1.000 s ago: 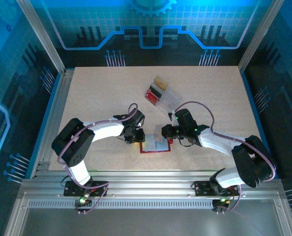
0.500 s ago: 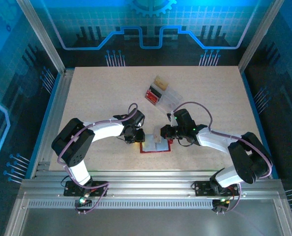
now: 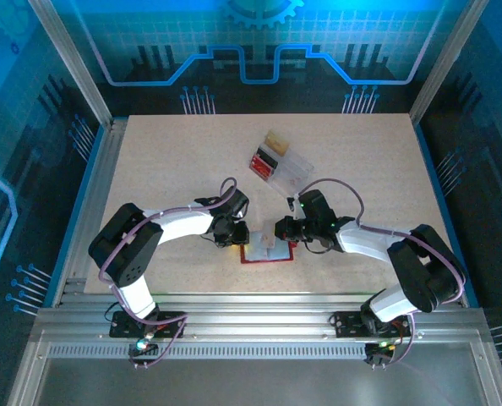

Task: Put the credit cards into the card holder
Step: Insert the credit card into the card slot.

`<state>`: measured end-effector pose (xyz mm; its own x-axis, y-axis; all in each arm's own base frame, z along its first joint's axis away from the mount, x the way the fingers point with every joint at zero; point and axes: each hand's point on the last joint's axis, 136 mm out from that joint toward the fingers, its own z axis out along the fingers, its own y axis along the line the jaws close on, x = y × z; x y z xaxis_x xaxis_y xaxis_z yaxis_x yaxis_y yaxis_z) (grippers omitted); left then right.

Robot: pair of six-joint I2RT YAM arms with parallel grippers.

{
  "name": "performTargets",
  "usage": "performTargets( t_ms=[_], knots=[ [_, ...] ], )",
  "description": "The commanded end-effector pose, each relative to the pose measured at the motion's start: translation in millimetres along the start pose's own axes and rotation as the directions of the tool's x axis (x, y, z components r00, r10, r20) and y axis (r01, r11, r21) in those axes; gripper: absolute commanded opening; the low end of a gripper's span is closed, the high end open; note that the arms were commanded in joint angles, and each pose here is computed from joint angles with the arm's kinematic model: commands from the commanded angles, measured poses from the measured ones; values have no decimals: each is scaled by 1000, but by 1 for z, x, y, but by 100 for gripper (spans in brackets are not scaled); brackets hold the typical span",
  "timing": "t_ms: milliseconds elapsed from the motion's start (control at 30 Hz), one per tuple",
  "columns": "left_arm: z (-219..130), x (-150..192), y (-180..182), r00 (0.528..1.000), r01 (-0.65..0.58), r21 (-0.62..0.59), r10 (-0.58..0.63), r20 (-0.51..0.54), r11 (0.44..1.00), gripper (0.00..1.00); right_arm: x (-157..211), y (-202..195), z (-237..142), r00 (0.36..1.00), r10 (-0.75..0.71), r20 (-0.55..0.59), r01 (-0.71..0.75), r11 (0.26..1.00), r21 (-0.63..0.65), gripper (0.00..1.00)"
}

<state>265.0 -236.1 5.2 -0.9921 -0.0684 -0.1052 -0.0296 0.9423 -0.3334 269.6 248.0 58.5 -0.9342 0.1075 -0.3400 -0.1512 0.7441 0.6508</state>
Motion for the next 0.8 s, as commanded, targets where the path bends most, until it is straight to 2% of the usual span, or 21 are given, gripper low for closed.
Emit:
performTargets(
  t_ms=[0, 400, 767],
  knots=[
    [50, 50, 22, 983, -22, -38, 14, -183, 999, 24, 14, -16, 3, 998, 54, -37, -53, 998, 27, 0],
    [50, 50, 22, 982, -21, -42, 13, -186, 999, 24, 33, -25, -1, 997, 47, -58, -43, 997, 62, 0],
    [49, 49, 22, 983, -23, -39, 15, -184, 999, 24, 45, -19, 1, 991, -2, -137, 9, 999, 49, 0]
  ],
)
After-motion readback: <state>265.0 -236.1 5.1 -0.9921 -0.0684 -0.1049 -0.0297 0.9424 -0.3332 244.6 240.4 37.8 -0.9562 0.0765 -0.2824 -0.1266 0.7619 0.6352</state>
